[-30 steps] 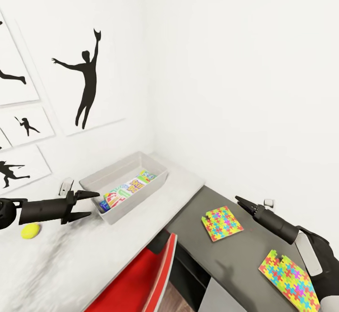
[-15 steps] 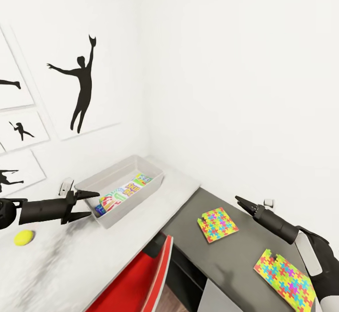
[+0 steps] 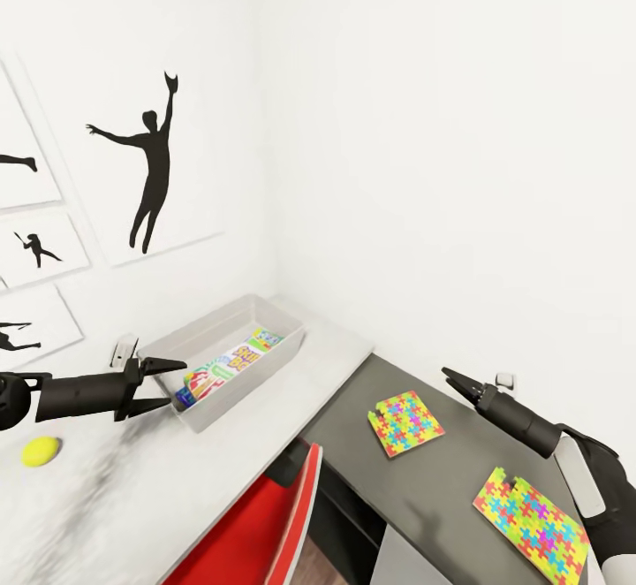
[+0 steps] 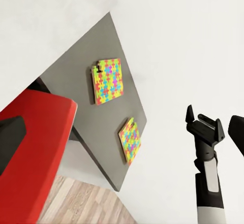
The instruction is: Put all the toys in the child's room - the three board games (two on the bed and one on the table), the two jigsaw puzzles on the table, and the tennis ball on the table - inside the toy box on the table in the child's room.
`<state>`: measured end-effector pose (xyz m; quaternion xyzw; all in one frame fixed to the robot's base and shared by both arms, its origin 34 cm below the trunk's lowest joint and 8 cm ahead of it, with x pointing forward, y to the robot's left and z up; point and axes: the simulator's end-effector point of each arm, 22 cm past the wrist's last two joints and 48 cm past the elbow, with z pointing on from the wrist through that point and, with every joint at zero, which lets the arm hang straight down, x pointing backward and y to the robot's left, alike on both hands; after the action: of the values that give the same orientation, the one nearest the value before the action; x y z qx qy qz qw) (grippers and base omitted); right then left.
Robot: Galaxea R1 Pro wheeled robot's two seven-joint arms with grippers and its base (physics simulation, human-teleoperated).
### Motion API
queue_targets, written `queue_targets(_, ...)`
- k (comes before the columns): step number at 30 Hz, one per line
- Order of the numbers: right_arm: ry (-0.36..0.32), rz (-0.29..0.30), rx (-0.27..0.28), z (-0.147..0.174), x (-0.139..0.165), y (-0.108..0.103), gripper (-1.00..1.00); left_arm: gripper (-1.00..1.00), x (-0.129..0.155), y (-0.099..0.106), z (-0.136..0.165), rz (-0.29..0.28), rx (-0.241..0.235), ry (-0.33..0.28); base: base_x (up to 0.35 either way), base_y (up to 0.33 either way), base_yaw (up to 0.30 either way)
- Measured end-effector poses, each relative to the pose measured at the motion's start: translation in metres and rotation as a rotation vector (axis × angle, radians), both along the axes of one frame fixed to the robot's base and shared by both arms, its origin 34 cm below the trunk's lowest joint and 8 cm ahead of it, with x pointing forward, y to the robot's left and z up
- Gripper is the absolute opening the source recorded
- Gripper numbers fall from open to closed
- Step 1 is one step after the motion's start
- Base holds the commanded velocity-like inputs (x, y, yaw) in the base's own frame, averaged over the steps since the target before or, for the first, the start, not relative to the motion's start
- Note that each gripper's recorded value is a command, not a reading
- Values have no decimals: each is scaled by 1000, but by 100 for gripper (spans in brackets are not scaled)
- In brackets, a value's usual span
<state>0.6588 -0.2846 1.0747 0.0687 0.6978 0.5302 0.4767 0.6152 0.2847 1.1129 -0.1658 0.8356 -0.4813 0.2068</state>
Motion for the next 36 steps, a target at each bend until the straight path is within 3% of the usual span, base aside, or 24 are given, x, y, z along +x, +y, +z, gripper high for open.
queue_targets(25, 1, -3, 1, 0, 0, -4, 100, 100, 0, 0, 0, -1, 4, -1, -33, 14, -247)
queue_targets(36, 3, -4, 0, -1, 0, -4, 100, 100, 0, 0, 0, -1, 3, -1, -158, 0, -280)
